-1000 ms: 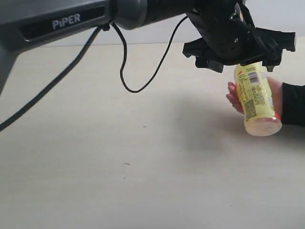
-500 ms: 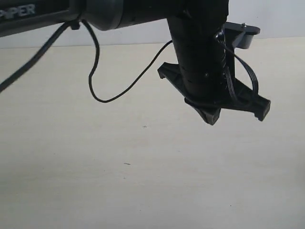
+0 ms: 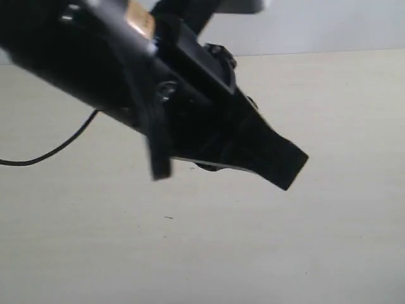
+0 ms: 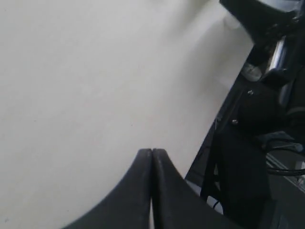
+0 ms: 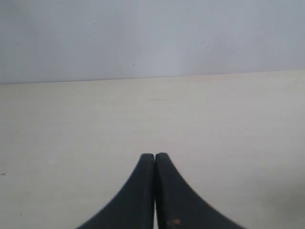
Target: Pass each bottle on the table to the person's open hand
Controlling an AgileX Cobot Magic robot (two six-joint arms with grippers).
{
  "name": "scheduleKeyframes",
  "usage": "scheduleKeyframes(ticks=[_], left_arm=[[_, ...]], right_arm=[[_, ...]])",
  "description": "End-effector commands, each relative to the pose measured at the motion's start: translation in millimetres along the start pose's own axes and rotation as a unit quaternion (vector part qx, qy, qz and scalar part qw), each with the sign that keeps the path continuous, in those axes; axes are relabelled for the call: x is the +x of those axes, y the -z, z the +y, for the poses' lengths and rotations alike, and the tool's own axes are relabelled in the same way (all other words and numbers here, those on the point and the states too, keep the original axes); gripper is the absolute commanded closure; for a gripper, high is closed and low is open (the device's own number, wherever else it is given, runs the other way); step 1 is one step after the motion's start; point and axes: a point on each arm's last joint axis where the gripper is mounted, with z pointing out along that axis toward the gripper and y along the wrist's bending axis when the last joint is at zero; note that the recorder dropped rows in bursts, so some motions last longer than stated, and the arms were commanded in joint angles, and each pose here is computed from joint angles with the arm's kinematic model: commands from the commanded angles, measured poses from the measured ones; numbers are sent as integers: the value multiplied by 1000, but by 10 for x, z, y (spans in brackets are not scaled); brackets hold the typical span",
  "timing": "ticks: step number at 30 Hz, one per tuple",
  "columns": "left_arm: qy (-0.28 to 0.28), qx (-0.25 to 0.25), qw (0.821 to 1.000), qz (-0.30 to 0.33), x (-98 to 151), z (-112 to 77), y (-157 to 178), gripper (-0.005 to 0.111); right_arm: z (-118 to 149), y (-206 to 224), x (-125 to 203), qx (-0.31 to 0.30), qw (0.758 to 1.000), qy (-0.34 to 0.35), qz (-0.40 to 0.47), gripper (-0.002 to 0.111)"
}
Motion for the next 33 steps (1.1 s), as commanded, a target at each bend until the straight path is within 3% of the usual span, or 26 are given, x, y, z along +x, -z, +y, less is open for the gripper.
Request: scheduleKeyframes(ticks=[1,9,19,33], left_arm=[[-18,12,998,-54,185,-56,311,107],[-74,31,987,-137,570,-61,571,107],[-78,-53,956,-276,677,185,513,107],[-73,-48,962,-258,718,186,484,107]], right_arm=[[-3,1,-1,2,1000,1,-5,108],[-3,1,-1,2,1000,1,-5,108],[-3,1,-1,2,1000,1,-5,108],[-3,1,-1,2,1000,1,-5,108]])
